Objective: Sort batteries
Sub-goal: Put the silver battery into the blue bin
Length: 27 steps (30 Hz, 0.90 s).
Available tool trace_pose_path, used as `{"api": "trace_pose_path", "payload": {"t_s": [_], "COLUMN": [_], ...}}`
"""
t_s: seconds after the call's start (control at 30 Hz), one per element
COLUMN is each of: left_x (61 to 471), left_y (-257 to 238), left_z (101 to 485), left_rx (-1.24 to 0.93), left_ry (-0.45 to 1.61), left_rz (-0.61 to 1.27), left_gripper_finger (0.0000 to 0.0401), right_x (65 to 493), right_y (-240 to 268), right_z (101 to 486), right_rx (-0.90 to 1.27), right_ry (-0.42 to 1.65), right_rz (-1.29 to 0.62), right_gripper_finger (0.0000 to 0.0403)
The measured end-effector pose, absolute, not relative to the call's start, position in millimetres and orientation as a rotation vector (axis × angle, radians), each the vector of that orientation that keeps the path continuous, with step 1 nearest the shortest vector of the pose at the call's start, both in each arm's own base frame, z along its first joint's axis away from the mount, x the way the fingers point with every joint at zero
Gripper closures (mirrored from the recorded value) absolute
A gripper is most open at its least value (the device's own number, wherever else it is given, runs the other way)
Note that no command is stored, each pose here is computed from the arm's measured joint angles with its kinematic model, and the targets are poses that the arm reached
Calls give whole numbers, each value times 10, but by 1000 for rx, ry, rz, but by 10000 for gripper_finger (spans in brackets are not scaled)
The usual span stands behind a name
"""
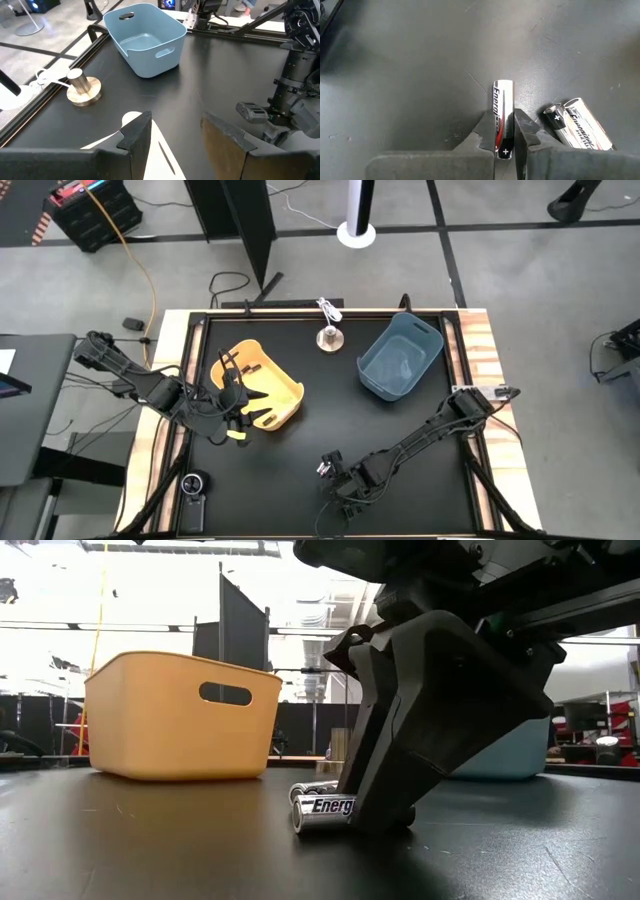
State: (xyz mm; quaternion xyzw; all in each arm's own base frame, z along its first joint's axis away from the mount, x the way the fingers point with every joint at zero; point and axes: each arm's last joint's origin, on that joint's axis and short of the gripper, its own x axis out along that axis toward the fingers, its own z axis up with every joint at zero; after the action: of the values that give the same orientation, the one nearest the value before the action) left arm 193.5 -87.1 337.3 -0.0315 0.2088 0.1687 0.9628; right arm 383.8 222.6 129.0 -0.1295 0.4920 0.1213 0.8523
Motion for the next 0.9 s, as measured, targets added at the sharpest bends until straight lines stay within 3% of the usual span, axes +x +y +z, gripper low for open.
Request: {"api": "trace_pose_path", "payload": {"t_s": [0.9], "left_x": [1935], "left_y": [-870], "left_z": [3373], "left_rx": [-64], "left_ry": [423], "left_rz": [342], "left_gripper_finger": [237], "right_x": [3899], "right_y": [2324], "right_z": [1603], "right_rx": [-311], "right_ry": [994], "right_rz": [301], "right_gripper_finger": [370]}}
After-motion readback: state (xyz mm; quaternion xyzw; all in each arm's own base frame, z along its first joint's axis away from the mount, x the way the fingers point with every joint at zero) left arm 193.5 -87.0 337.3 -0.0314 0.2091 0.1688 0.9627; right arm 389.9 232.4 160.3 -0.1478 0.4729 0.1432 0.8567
